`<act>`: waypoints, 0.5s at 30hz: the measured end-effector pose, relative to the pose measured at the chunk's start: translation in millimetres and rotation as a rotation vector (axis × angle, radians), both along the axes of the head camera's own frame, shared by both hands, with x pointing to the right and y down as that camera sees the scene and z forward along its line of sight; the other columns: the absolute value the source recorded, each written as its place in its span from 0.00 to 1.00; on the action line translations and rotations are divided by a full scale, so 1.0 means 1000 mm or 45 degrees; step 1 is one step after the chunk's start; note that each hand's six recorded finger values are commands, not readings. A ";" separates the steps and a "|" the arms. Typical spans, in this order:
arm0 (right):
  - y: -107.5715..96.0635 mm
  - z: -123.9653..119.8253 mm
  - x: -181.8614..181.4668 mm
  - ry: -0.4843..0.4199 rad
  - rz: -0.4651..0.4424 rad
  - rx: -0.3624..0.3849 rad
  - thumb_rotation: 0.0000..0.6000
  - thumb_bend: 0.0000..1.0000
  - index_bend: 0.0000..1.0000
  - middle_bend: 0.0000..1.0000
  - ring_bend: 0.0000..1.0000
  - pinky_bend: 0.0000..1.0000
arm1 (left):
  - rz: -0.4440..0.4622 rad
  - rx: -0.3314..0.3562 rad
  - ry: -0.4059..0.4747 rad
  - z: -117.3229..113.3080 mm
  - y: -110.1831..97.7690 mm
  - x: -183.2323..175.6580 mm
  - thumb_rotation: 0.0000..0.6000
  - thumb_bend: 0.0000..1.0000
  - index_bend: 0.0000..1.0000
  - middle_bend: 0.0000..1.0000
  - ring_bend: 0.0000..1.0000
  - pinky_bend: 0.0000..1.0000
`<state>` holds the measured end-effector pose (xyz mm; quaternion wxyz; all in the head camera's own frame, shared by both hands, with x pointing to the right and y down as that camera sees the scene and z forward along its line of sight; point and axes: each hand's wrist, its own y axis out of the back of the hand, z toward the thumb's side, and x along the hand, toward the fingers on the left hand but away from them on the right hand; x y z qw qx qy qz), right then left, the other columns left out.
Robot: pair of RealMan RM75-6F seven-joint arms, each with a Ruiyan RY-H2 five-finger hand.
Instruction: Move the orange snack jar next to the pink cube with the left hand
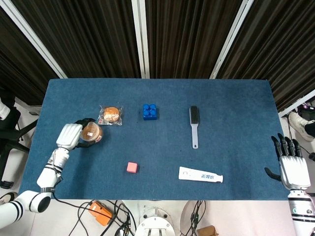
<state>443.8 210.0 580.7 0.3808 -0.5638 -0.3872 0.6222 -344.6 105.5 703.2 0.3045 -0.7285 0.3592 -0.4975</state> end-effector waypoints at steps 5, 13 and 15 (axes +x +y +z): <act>0.000 0.000 0.000 -0.001 0.000 0.002 1.00 0.30 0.00 0.00 0.00 0.00 | 0.089 0.038 0.077 -0.009 -0.001 0.040 1.00 0.60 0.49 0.48 0.47 0.69; -0.001 -0.004 0.003 -0.014 0.005 0.015 1.00 0.30 0.00 0.00 0.00 0.00 | 0.273 0.018 0.110 -0.005 0.009 0.107 1.00 0.60 0.49 0.48 0.47 0.69; 0.000 -0.006 0.003 -0.019 0.004 0.023 1.00 0.30 0.00 0.00 0.00 0.00 | 0.329 0.001 0.104 -0.003 0.018 0.123 1.00 0.60 0.49 0.48 0.46 0.69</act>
